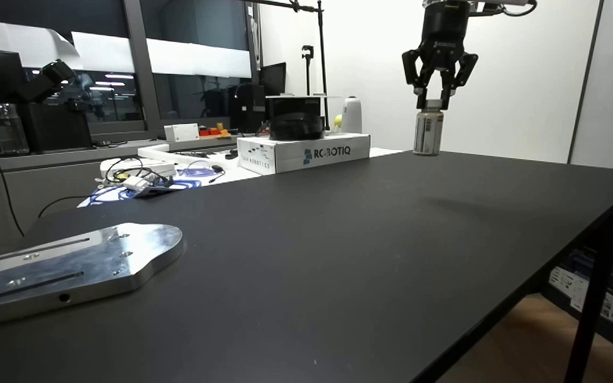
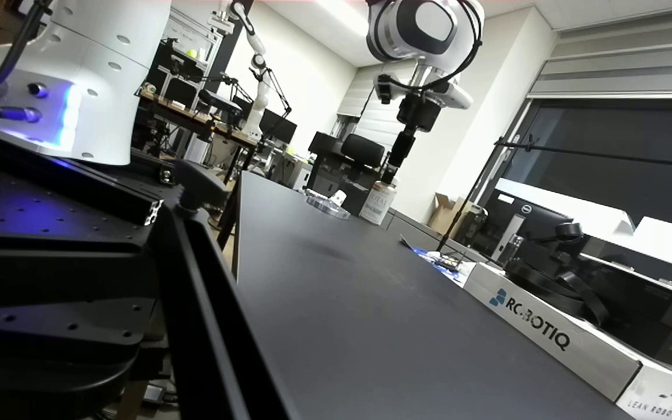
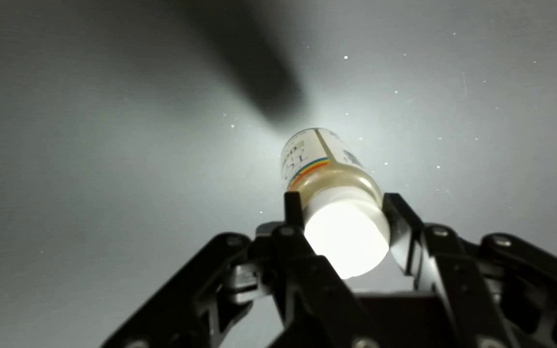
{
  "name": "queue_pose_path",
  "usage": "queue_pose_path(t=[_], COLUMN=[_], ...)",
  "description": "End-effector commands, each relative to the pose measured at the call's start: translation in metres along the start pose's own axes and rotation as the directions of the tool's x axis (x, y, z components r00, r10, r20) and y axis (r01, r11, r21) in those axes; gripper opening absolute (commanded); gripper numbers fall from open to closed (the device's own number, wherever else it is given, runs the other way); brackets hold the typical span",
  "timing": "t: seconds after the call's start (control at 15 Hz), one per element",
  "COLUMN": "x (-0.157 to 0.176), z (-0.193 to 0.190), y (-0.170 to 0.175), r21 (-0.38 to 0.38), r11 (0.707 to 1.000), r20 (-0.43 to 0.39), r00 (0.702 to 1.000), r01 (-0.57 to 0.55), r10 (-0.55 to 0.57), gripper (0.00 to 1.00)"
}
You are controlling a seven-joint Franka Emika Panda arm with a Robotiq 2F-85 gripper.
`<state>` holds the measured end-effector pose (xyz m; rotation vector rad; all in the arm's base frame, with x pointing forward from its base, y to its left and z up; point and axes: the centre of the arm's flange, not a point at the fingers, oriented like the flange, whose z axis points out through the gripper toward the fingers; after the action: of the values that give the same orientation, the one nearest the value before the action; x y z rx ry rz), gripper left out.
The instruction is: Put the bottle on the metal thing
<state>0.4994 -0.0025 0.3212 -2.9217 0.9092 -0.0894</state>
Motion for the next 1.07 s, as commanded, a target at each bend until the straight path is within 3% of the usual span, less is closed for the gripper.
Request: queue_pose_path(t=[0.0, 0.27, 0.53, 0.73, 1.0], x=[0.02, -0.006, -0.064, -0.098, -0.127], z=[0.002, -0.011, -0.027, -0.034, -0.03], y=[-0.077, -0.182, -0.279, -0.33, -0.377], r21=[0.02, 0.067, 0.091, 0.102, 0.134], r11=[0.999, 0.986, 0.943, 0.9, 0.854], r20=[-0.034, -0.089, -0.154, -0.181, -0.158], r00=[0.999, 0.985, 0.941, 0.898, 0.862], r01=[0.033, 0.153, 0.319, 0.423, 0.503], r10=[-0.033, -0.147, -0.303, -0.401, -0.482], gripper=[0.19, 0.19, 0.19, 0.19, 0.19])
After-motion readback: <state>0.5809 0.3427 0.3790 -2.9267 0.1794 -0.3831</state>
